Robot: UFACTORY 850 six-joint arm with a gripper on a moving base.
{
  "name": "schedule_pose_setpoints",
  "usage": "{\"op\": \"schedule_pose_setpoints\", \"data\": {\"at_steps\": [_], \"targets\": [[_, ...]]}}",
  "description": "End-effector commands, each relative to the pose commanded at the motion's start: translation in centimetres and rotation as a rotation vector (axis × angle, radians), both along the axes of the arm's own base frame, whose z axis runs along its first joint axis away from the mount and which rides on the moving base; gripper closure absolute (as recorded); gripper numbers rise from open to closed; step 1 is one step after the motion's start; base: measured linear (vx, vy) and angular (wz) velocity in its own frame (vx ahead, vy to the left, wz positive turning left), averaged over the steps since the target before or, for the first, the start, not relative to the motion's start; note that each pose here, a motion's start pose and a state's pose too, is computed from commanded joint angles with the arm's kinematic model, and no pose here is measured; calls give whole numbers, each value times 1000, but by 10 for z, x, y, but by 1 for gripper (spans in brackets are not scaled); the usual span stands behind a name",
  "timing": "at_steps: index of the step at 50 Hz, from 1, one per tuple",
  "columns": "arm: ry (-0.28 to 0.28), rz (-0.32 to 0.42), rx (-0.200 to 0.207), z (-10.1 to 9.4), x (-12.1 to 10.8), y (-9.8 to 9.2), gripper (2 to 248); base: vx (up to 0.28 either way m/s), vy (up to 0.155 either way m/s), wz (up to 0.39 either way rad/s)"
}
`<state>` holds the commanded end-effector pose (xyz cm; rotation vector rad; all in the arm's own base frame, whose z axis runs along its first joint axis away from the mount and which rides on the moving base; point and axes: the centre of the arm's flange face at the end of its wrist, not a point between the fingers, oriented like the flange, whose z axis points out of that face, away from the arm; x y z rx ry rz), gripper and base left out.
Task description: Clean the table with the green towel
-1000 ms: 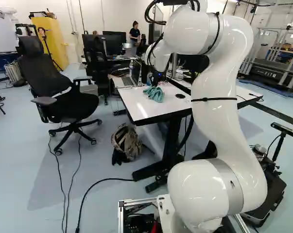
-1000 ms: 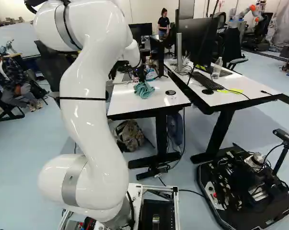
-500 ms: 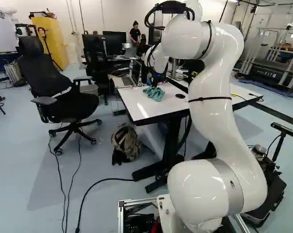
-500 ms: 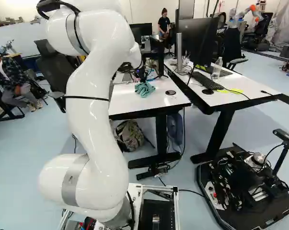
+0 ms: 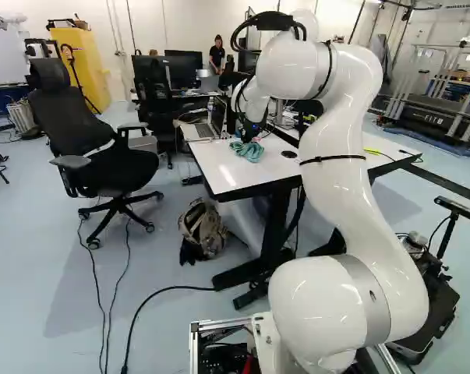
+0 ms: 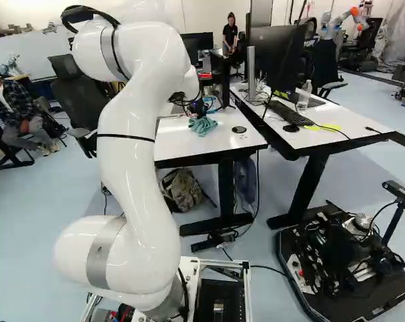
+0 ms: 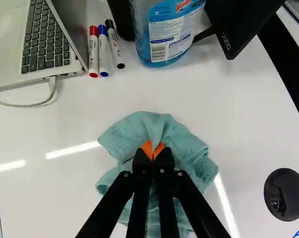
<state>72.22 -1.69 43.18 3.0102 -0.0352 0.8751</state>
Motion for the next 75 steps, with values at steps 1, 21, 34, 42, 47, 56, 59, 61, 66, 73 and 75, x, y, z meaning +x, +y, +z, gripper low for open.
{"op": "schedule_pose_setpoints", "data": {"at_steps": [1, 21, 34, 42, 47, 56, 59, 61, 66, 73, 75], "targets": [[0, 0, 0, 0, 0, 0, 228, 0, 0, 0], [33, 0, 1, -2, -3, 0, 228, 0, 0, 0], [35, 0, 1, -2, 0, 0, 228, 0, 0, 0], [23, 0, 1, -3, 10, 0, 228, 0, 0, 0], [13, 1, 0, -4, 18, 0, 228, 0, 0, 0], [1, 1, 0, -5, 28, 0, 228, 0, 0, 0], [1, 1, 0, -5, 28, 0, 228, 0, 0, 0], [1, 1, 0, -5, 28, 0, 228, 0, 0, 0], [1, 1, 0, -5, 28, 0, 228, 0, 0, 0], [1, 1, 0, -5, 28, 0, 228, 0, 0, 0], [1, 1, 0, -5, 28, 0, 228, 0, 0, 0]]}}
